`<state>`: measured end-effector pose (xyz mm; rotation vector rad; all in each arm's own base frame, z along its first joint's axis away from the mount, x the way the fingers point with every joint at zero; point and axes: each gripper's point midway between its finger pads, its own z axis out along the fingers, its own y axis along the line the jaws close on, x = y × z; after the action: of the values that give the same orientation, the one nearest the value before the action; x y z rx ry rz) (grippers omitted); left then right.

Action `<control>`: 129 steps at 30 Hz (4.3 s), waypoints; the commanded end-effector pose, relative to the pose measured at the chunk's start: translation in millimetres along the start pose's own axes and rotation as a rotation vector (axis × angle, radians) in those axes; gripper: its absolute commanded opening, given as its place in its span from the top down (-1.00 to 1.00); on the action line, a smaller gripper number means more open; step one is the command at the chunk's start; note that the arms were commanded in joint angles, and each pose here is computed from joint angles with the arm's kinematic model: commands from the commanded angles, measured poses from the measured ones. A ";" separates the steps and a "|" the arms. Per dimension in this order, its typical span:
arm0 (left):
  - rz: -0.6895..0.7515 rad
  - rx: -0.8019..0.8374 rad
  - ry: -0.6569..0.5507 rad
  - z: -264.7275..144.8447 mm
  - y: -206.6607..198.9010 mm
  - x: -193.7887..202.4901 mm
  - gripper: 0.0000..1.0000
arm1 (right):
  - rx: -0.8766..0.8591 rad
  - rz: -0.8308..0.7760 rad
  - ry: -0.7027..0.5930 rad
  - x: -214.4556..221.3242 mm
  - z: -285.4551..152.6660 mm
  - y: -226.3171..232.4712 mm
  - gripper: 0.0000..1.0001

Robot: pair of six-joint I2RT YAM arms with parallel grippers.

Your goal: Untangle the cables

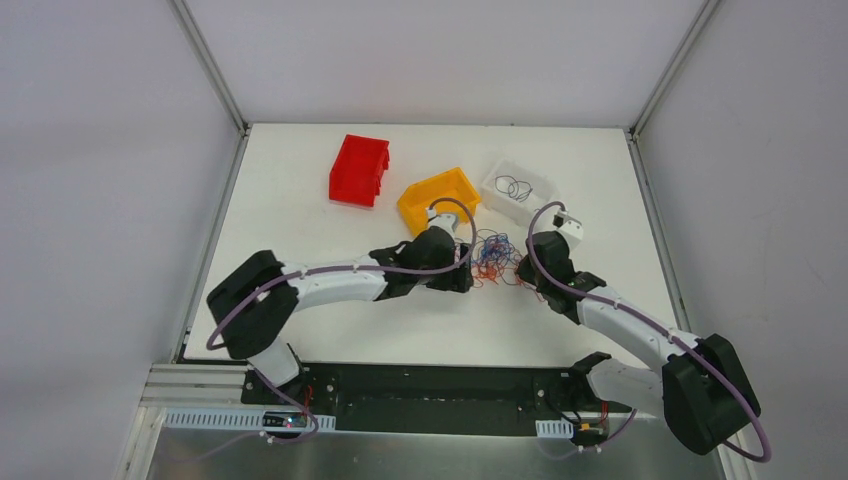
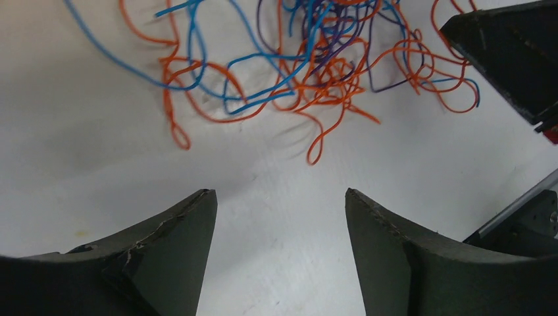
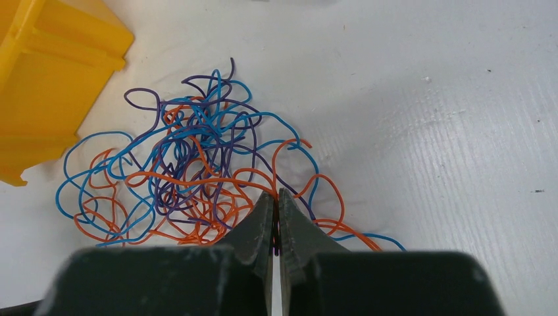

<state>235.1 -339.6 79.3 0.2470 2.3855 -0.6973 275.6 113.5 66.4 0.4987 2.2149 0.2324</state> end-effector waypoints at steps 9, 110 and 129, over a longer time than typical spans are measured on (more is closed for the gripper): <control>-0.016 -0.101 -0.120 67.6 -29.4 -35.9 0.06 | -0.026 0.020 -0.053 -12.1 -4.1 4.5 0.95; 0.098 -0.073 -0.342 -244.0 78.1 -130.1 1.00 | -0.471 0.552 0.264 18.7 -89.8 211.1 -0.94; 0.114 -0.076 -0.349 -251.1 86.7 -104.8 1.00 | -0.501 0.955 0.457 67.3 -64.6 303.4 0.57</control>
<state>217.7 -134.8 273.1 0.1905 2.0519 -0.5599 255.8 402.0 123.6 1.1906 2.1767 1.3147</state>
